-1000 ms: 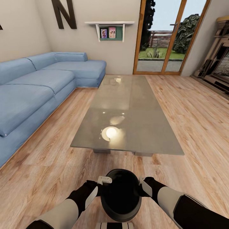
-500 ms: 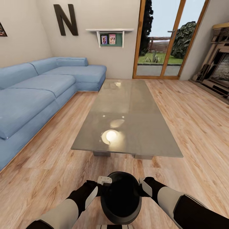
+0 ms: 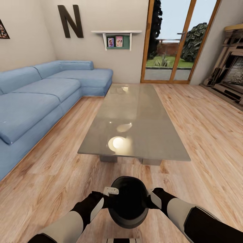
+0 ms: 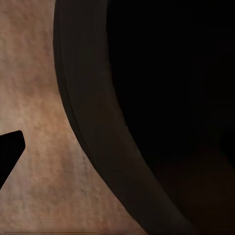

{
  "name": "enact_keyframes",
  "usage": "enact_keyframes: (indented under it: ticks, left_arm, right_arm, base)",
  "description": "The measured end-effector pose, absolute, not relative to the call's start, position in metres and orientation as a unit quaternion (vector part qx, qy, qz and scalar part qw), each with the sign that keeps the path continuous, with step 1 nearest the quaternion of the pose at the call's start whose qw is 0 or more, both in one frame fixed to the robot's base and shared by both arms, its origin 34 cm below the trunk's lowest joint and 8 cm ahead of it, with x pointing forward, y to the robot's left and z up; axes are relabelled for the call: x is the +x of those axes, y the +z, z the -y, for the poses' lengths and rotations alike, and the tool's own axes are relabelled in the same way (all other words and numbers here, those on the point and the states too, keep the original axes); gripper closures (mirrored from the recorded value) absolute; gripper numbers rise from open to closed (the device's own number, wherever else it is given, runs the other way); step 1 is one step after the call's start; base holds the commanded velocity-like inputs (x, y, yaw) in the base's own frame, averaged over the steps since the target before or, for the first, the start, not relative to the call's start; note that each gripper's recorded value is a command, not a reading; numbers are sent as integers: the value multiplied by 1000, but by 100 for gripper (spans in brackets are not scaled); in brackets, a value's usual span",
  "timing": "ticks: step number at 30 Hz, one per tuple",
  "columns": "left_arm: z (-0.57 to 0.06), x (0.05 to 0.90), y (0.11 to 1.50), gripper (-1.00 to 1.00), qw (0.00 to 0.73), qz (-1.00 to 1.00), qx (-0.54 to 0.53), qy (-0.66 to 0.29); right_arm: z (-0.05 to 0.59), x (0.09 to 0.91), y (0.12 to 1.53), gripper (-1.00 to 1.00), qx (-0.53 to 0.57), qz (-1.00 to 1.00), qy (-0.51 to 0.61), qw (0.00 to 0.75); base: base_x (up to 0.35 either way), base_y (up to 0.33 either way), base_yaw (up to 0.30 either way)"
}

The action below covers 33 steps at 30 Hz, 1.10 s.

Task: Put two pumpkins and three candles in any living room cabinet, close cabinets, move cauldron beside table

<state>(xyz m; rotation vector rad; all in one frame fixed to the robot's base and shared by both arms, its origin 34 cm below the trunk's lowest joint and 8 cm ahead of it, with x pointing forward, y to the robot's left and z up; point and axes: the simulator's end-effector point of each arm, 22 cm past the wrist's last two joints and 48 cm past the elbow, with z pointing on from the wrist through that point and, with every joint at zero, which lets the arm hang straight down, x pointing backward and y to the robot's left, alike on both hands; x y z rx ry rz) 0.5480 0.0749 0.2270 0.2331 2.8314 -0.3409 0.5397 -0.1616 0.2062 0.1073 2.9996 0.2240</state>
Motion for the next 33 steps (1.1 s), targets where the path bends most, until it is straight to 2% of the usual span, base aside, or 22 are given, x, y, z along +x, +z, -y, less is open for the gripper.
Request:
enact_keyframes:
  ticks: [21, 33]
  left_arm:
    - [-75, 561, 257, -100, 163, -976, 85, -115]
    - [-76, 553, 276, -100, 137, -980, 93, -114]
  right_arm:
    - [163, 556, 236, -100, 33, -992, 71, 95]
    - [164, 567, 260, -100, 32, -990, 72, 114]
  base:
    - [-2, 0, 0]
    - [0, 0, 0]
